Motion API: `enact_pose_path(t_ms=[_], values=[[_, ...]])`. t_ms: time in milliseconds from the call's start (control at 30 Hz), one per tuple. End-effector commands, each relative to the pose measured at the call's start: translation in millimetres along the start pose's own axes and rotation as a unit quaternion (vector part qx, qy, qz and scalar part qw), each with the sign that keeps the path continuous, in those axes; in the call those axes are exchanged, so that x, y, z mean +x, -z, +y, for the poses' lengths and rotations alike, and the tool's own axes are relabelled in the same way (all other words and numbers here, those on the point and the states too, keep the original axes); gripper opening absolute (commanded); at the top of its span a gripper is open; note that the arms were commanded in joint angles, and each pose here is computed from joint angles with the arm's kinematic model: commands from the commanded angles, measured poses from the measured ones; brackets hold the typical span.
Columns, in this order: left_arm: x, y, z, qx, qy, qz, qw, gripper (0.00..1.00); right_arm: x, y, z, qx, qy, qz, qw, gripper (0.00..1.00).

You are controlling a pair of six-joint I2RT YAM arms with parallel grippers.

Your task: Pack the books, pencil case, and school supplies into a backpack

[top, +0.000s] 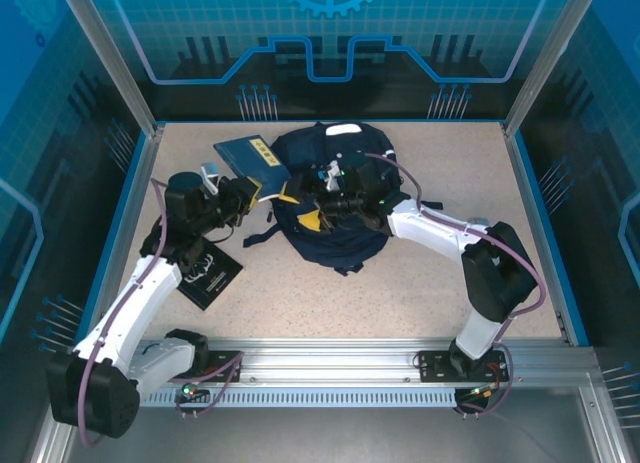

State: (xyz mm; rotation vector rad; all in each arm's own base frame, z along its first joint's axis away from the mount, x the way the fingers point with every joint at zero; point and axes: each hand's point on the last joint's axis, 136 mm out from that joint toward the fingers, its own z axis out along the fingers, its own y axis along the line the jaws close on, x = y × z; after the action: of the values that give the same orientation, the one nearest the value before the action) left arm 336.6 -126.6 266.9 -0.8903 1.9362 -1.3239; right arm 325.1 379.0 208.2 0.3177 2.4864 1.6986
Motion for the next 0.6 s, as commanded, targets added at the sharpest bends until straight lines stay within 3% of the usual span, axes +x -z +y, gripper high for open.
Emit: enact_pose_path(t_ms=[0, 167, 567], values=[[-4.6, -2.7, -27.8, 0.057, 0.026, -0.029, 0.998, 0.04, -17.3, 15.0, 43.6, -0.097, -0.033, -0.056, 0.993, 1.0], [-0.4, -7.0, -22.7, 0.048, 0.035, -0.035, 0.998, 0.04, -25.5, 23.2, 56.6, -0.133, -0.04, -0.084, 0.987, 1.0], [8.5, -16.9, -13.6, 0.038, 0.043, -0.021, 0.998, 0.04, -26.6, 10.5, 60.2, -0.164, -0.07, -0.068, 0.982, 0.98]])
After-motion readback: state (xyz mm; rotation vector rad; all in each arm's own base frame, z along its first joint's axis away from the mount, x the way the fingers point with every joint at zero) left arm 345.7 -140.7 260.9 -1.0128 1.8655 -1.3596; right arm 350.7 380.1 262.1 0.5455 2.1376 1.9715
